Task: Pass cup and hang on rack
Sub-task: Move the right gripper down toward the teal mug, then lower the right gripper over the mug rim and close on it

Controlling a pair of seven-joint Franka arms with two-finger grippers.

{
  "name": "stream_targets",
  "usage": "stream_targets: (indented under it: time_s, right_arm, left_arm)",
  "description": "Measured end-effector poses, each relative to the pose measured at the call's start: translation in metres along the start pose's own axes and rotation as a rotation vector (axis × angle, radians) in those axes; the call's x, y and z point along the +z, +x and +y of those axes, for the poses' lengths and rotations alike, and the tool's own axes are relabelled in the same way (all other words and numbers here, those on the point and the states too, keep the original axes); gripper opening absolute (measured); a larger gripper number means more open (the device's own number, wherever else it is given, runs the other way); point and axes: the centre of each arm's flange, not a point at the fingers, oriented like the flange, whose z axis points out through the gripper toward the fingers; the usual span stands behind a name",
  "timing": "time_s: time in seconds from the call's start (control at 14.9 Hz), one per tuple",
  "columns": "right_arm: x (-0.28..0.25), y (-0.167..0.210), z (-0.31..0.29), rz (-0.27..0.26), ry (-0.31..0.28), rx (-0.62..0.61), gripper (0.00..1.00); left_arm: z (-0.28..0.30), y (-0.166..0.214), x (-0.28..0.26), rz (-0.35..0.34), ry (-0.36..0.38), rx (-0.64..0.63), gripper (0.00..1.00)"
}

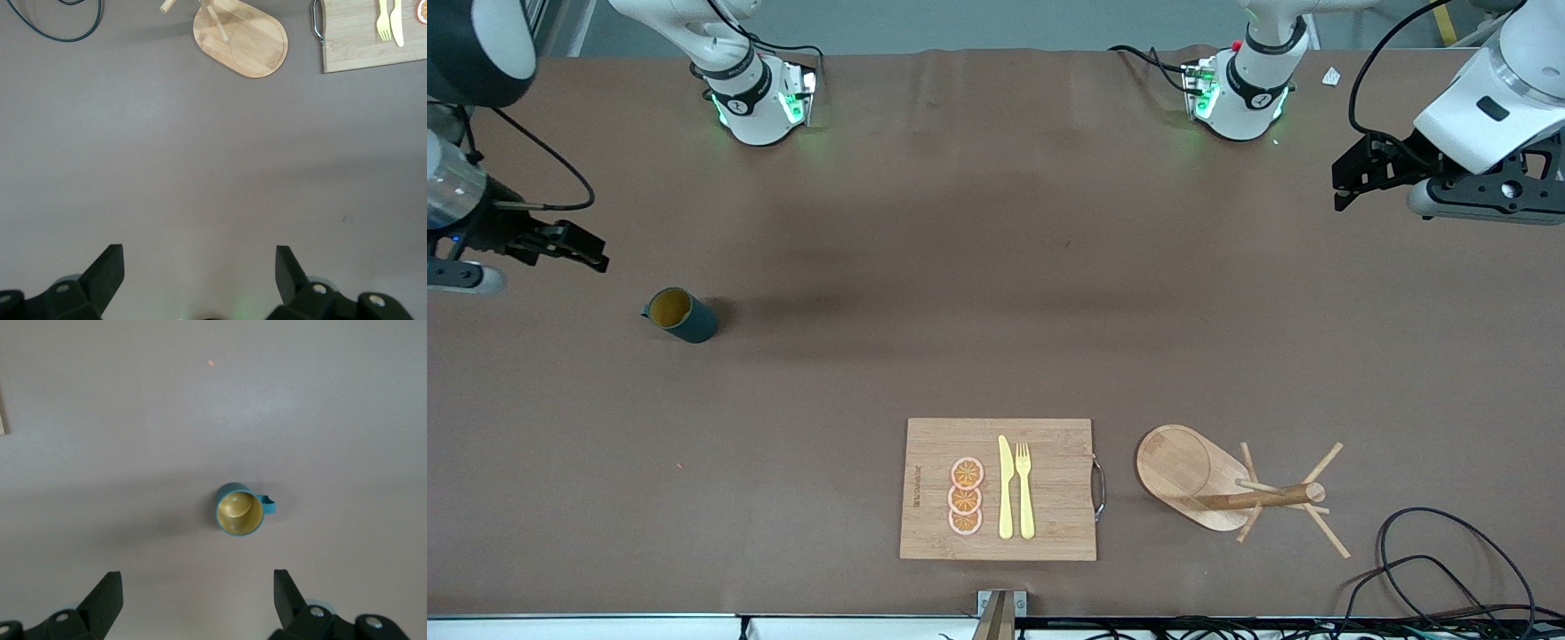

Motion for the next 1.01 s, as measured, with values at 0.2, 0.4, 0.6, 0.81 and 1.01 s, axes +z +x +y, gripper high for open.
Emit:
stream_targets:
  time_s: [0.2, 0.4, 0.6, 0.81, 1.01]
  right_arm:
    - [0.029, -0.008, -0.001, 0.014, 0.009, 0.001, 1.00]
    - [0.068, -0.010, -0.001, 0.052, 0.013, 0.001, 1.00]
    - [0.106, -0.016, -0.001, 0.083, 0.017, 0.000, 1.00]
    - [0.135, -0.023, -0.001, 0.113, 0.019, 0.001, 1.00]
    - [0.161, -0.027, 0.000, 0.111, 0.020, 0.003, 1.00]
  left_arm:
    - [-0.001, 0.000, 0.000, 0.000, 0.000, -0.003, 1.00]
    - [-0.002, -0.001, 0.000, -0.009, 0.001, -0.003, 1.00]
    - [-0.001, -0.002, 0.000, -0.012, 0.001, -0.003, 1.00]
    - [-0.001, -0.002, 0.001, -0.013, 0.001, -0.003, 1.00]
    - [-0.001, -0.002, 0.001, -0.013, 0.001, -0.003, 1.00]
